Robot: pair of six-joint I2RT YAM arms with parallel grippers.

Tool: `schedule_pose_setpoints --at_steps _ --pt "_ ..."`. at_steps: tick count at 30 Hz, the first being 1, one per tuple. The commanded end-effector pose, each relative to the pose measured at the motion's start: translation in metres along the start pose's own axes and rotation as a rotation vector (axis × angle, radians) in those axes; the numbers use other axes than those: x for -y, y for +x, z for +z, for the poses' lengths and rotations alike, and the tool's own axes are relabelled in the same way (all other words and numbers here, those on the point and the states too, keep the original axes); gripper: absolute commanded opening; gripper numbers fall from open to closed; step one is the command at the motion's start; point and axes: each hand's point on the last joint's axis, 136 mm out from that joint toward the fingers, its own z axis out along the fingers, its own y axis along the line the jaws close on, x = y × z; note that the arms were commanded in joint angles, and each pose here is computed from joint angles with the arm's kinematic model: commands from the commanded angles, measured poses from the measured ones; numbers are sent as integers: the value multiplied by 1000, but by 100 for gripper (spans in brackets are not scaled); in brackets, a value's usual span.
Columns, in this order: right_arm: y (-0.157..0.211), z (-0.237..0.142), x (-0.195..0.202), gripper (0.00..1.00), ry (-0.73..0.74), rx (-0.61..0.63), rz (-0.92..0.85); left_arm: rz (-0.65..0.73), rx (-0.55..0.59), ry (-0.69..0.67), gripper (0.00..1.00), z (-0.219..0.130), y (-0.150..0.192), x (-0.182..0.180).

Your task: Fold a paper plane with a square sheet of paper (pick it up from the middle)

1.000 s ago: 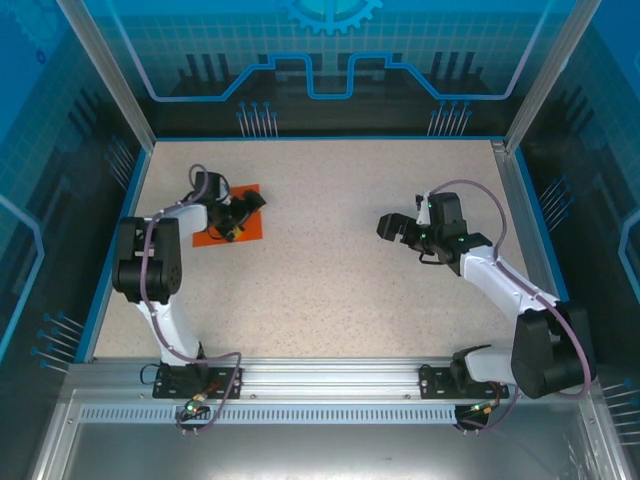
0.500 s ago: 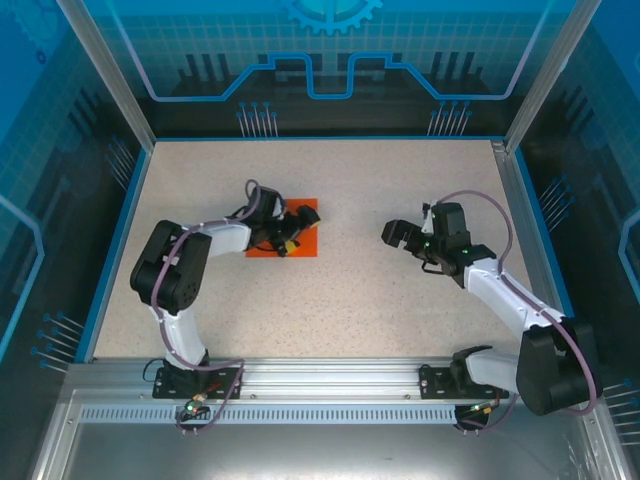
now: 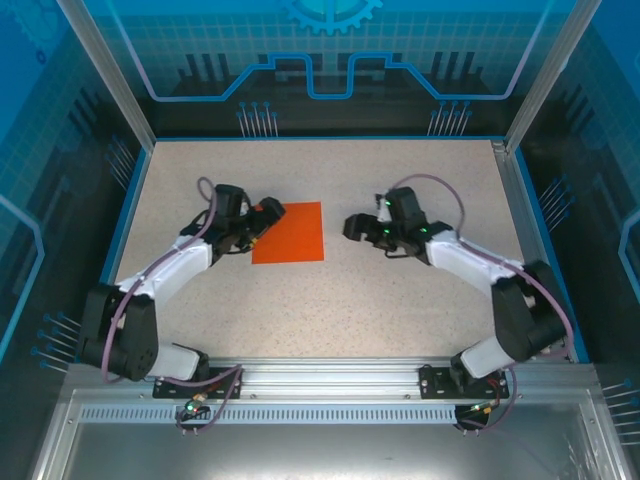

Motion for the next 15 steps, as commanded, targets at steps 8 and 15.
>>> schedule_pose_setpoints --at_steps 8,15 --pt "13 110 -72 77 93 -187 -64 51 148 -129 99 -44 -14 -70" --pt "34 157 -63 77 170 -303 -29 93 172 -48 99 -50 -15 -63"
